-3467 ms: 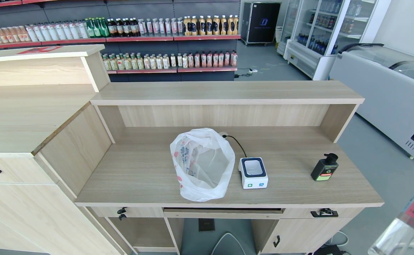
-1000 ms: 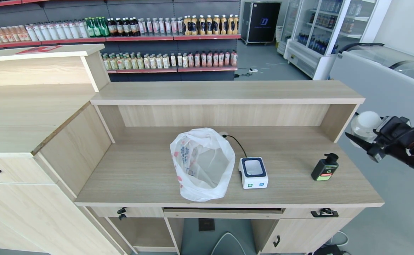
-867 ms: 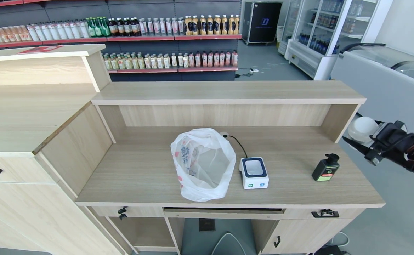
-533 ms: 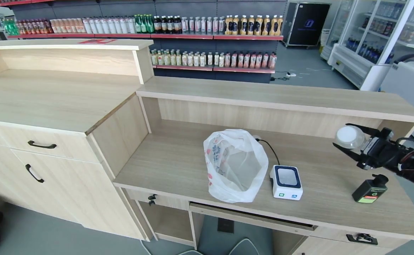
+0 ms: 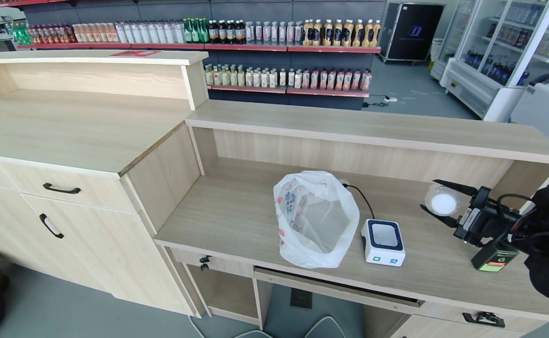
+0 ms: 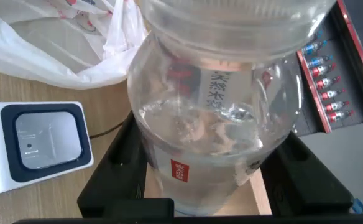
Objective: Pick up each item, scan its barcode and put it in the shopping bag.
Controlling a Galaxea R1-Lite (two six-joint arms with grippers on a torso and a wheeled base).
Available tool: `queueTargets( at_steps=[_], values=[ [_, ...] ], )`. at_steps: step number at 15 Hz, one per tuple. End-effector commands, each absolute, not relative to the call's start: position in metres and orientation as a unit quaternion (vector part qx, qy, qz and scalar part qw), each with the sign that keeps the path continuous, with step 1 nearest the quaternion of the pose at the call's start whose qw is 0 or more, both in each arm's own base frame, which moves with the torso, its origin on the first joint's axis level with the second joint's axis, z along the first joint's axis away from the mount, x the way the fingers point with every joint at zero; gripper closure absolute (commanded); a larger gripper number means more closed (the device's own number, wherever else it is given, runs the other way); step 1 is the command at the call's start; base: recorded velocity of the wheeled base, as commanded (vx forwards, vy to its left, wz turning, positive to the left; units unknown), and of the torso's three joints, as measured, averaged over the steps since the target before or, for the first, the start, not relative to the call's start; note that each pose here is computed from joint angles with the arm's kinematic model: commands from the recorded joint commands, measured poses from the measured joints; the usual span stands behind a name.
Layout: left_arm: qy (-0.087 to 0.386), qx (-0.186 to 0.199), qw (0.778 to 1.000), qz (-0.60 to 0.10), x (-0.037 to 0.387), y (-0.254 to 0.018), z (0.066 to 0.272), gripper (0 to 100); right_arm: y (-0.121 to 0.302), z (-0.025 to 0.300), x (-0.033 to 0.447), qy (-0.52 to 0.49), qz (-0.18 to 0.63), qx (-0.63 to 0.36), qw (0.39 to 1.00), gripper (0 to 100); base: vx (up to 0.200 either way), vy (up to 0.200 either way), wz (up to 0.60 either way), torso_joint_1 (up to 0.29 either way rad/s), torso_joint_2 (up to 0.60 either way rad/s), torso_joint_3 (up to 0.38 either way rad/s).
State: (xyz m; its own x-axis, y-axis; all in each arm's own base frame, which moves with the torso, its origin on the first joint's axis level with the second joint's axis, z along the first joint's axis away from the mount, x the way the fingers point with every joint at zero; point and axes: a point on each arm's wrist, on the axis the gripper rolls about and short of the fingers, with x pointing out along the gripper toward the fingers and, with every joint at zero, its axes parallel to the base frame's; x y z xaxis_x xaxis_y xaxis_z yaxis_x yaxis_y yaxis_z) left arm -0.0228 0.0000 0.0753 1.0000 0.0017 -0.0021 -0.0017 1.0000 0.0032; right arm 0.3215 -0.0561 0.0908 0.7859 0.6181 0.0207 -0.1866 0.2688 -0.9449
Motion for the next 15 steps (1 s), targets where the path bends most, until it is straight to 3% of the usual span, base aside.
queueTargets(
  at_steps=[1,15],
  values=[
    [0.001,0.002,1.0,0.002,-0.023,0.0,0.075,0,-0.049,0.075,0.326,-0.189,0.284,-0.533,0.774,100,0.0,0.0,0.0,0.0,0.0,0.0],
    [0.001,0.002,1.0,0.002,-0.023,0.0,0.075,0,-0.054,0.038,0.354,-0.177,0.305,-0.518,0.779,100,0.0,0.0,0.0,0.0,0.0,0.0]
  ],
)
